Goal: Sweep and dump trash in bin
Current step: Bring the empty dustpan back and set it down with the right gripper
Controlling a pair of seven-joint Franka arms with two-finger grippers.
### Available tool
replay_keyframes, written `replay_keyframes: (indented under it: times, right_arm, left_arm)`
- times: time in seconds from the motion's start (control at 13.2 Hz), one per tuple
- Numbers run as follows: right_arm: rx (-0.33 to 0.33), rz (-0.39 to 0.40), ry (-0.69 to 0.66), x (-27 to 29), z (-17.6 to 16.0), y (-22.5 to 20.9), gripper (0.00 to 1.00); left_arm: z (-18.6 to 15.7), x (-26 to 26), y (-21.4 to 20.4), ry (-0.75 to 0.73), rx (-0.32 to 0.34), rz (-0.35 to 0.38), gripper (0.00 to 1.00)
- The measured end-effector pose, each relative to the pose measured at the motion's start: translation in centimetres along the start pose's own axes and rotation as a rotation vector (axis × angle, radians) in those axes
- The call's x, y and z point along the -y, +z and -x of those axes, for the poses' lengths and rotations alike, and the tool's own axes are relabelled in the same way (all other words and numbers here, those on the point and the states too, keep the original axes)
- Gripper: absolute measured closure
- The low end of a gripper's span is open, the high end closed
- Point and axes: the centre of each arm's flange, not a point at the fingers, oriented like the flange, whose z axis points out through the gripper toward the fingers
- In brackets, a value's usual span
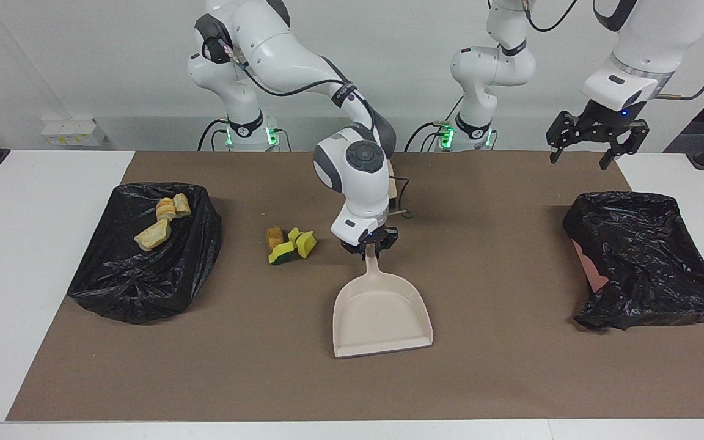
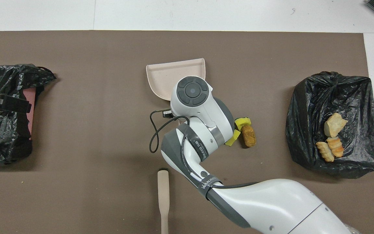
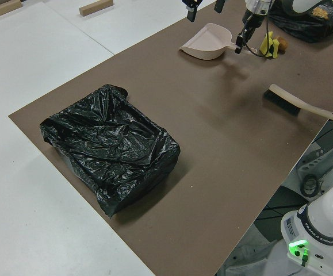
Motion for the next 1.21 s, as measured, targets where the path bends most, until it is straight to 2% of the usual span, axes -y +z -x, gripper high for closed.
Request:
replay_keyframes:
  times: [0.38, 0.61, 0.68, 0.76, 0.83, 0.98, 1.21]
  right_arm:
    - [0.022, -0.067, 0.049, 1.3, 0.5, -0.1, 0.67]
    - [-0.022, -0.104, 0.064, 1.3, -0.2, 0.1, 0.67]
    - [-0.029, -0.107, 0.061, 1.3, -0.3, 0.3, 0.60]
    - [-0.036, -0.109, 0.057, 1.3, -0.4, 0.3, 0.60]
    - [-0.044, -0.112, 0.057, 1.2, -0.6, 0.0, 0.55]
    - [-0.056, -0.112, 0.075, -0.2, -1.3, -1.7, 0.32]
    - [0.021, -0.054, 0.119, -5.7, -1.9, -6.2, 0.00]
  left_arm:
    - [0.0, 0.0, 0.0, -0.001, -0.001, 0.000, 0.00]
    - [0.0, 0.1, -0.1, -0.001, -0.002, 0.000, 0.00]
    - [0.0, 0.0, -0.1, -0.001, -0.002, 0.000, 0.00]
    - [0.0, 0.0, -0.1, -0.001, -0.002, 0.000, 0.00]
    - [0.0, 0.0, -0.1, -0.001, -0.002, 0.000, 0.00]
    - [0.0, 0.0, -0.1, 0.001, -0.003, 0.000, 0.00]
    - [-0.2, -0.1, -0.2, 0.003, -0.015, -0.002, 0.00]
